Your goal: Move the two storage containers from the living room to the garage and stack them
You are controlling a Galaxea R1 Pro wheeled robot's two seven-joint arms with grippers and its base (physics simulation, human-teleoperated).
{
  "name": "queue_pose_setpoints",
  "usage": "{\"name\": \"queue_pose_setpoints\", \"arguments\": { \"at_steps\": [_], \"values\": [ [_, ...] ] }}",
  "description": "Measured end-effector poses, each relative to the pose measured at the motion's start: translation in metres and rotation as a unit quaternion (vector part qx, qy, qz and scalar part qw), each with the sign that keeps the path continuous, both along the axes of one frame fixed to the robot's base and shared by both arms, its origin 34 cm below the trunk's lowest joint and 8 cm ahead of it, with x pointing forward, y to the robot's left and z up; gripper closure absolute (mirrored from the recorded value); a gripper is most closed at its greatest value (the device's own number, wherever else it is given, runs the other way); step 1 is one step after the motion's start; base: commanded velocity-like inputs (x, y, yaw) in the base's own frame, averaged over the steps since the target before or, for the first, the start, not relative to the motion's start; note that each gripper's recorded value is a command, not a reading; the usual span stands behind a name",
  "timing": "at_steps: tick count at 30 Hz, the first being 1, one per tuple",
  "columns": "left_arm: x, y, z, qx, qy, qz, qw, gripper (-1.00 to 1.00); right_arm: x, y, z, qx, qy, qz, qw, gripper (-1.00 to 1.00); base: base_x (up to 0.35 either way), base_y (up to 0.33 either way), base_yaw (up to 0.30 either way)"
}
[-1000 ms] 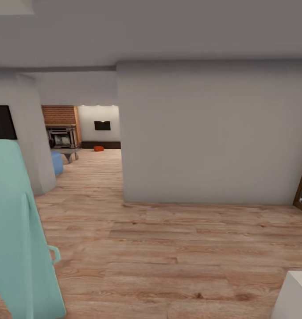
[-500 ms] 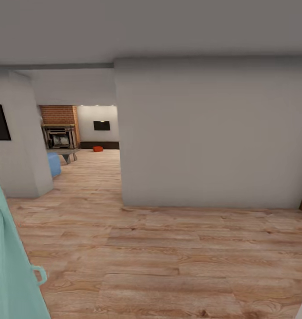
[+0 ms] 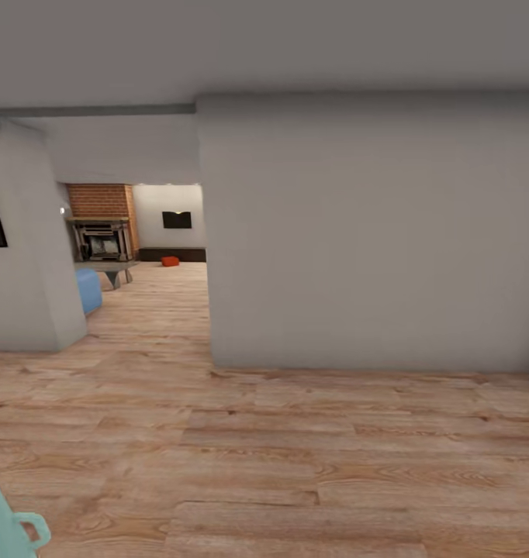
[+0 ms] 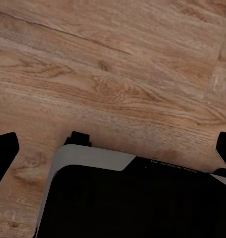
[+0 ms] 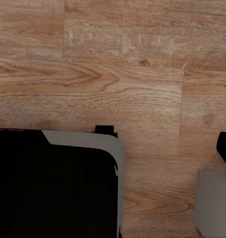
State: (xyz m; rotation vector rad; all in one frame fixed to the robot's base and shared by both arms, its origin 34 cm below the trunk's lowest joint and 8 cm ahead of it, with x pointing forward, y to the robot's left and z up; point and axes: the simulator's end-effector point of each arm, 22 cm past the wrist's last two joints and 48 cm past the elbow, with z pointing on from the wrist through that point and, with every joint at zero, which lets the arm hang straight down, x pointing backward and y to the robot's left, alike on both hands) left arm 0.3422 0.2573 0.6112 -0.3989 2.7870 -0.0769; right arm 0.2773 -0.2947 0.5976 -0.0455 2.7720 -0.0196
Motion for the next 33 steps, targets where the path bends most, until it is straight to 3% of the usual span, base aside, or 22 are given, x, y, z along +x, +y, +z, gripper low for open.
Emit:
{"name": "queue_pose_setpoints", "arguments": {
  "at_steps": [33],
  "values": [
    [0.0000, 0.0000, 0.0000, 0.000, 0.000, -0.001, 1.0000, -1.00, 0.0001, 0.0015, -0.0001, 0.002, 0.000, -0.005, 1.0000, -1.00, 0.325, 0.000, 0.000]
  ]
}}
